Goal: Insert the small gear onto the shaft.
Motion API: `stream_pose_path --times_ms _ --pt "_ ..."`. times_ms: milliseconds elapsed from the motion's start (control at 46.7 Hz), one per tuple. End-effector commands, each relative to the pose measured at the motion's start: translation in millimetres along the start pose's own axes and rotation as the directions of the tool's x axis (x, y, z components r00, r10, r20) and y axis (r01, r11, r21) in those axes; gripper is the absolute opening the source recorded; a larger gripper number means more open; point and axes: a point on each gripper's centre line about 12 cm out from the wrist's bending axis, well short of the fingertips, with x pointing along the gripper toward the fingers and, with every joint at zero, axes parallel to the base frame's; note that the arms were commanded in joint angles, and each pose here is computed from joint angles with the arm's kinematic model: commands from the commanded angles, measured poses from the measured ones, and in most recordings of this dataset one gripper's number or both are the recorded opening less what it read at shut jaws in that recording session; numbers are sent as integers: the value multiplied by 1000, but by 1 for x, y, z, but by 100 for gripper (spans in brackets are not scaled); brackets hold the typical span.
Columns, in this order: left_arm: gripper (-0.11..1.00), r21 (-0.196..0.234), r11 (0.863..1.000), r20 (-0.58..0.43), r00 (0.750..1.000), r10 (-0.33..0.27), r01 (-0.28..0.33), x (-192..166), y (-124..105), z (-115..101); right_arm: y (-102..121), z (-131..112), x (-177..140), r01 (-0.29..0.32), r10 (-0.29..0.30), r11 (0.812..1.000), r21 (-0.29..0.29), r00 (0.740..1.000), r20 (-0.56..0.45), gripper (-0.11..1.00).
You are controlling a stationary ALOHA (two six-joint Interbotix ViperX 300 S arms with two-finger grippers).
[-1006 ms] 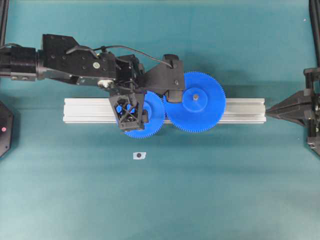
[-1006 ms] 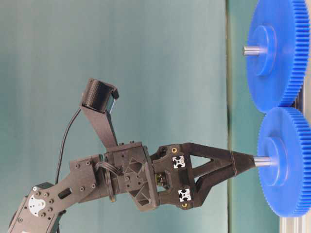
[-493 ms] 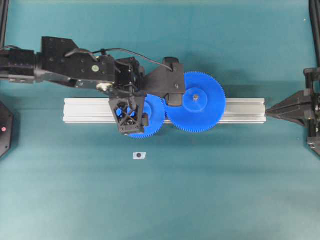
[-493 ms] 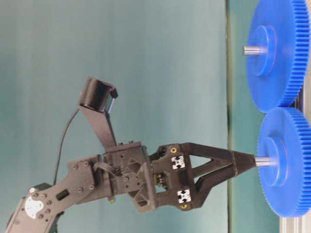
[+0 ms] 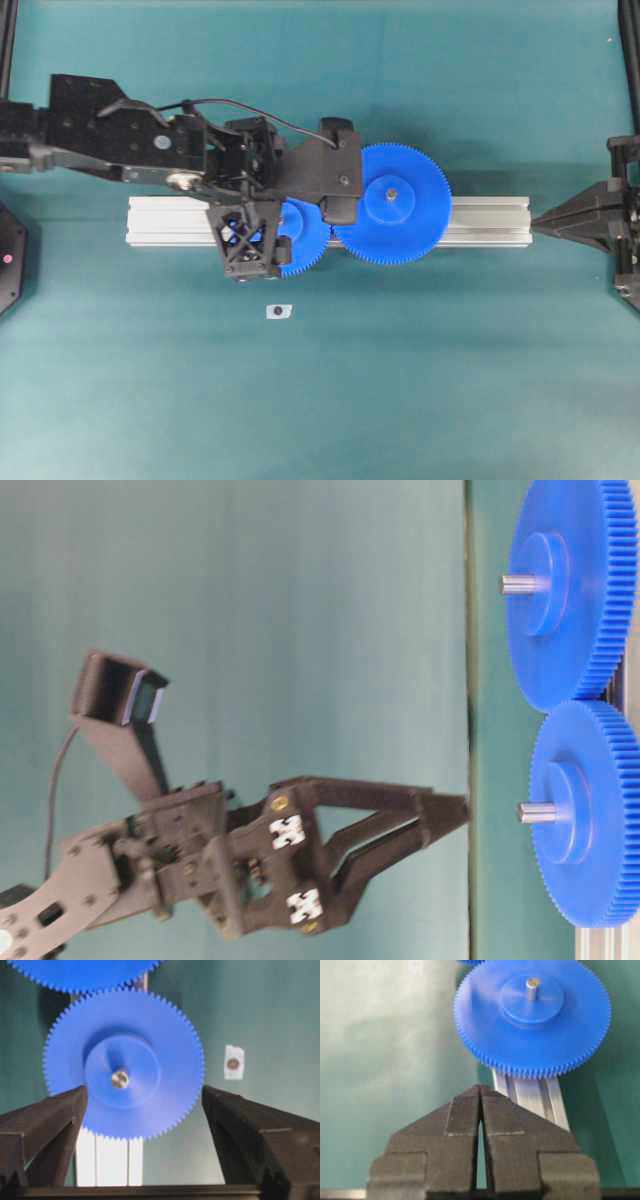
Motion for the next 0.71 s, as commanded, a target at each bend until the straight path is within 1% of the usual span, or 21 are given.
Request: stream_pose_path --times_ms 0,64,171,685 --pt "88 -4 1000 64 998 4 -4 -29 0 8 0 5 0 -1 1 1000 13 1000 17 4" --pt "88 -13 1000 64 998 4 -3 -33 0 7 0 6 0 -1 1 1000 13 1000 18 4" --pt "88 -16 1000 81 997 1 0 -40 -3 8 0 6 0 -1 1 1000 13 1000 18 4" --pt "87 -13 1000 127 992 -3 5 -59 -6 9 0 6 0 -1 1 1000 13 1000 18 4"
